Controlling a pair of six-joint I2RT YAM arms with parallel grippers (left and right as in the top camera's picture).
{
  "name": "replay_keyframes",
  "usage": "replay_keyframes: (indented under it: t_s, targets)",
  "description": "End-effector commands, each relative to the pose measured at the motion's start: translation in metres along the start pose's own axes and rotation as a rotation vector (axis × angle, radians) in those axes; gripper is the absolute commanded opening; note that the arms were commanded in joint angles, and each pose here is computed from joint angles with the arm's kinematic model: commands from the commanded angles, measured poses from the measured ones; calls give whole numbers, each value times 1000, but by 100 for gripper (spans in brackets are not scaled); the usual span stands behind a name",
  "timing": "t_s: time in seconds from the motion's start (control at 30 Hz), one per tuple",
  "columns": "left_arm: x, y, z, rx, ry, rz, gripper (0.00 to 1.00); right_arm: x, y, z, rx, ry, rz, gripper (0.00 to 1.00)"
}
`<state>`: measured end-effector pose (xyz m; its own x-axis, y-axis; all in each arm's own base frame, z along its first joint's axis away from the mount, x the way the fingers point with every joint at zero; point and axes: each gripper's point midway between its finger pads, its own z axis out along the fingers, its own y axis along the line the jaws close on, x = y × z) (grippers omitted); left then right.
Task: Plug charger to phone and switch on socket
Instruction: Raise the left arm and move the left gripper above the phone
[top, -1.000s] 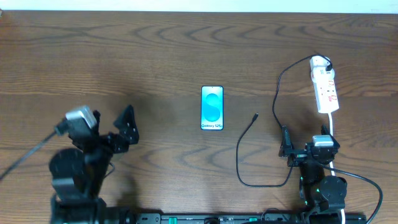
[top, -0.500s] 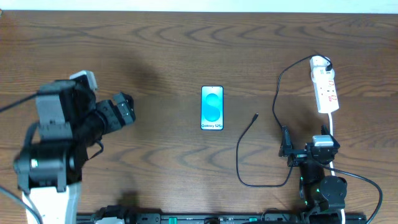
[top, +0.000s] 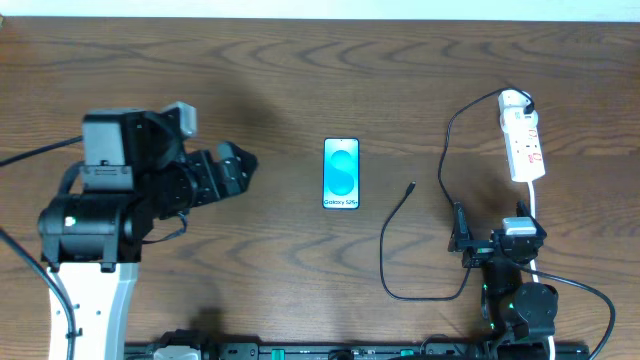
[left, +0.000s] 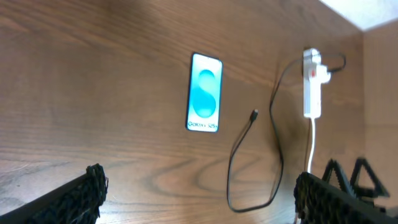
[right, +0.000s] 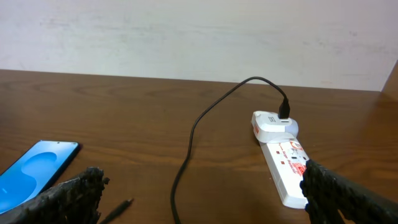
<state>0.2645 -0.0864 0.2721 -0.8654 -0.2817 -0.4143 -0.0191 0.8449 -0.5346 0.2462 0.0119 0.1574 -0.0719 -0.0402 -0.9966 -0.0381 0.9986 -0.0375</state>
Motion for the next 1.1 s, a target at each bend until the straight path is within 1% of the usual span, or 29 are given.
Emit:
replay_keyframes:
  t_s: [0.0,0.07,0.1,0.13,0.3,0.4,0.5,0.63,0.7,0.83,1.0,1.07]
  targets:
    - [-9,2,-3,-155,10,23,98,1,0,0,3,0,-8,99]
    - [-11,0,0,-257,66,46,98,0,0,0,3,0,-8,99]
    - [-11,-1,2,-283,93,57,98,1,0,0,3,0,-8,99]
    - [-10,-3,8,-335,150,77,98,0,0,0,3,0,-8,99]
    - [-5,-5,37,-479,317,145,98,0,0,0,3,0,-8,99]
    - [-2,-5,60,-536,387,184,98,0,0,0,3,0,-8,99]
    - [2,-4,85,-557,438,199,98,0,0,0,3,0,-8,99]
    - [0,-2,107,-555,452,198,98,1,0,0,3,0,-8,99]
    - [-6,-5,115,-542,422,189,98,1,0,0,3,0,-8,99]
    - [-11,-8,119,-534,381,147,98,1,0,0,3,0,-8,99]
    - [-15,-10,122,-526,365,151,98,0,0,0,3,0,-8,99]
    - [-23,-15,128,-502,325,155,98,1,0,0,3,0,-8,99]
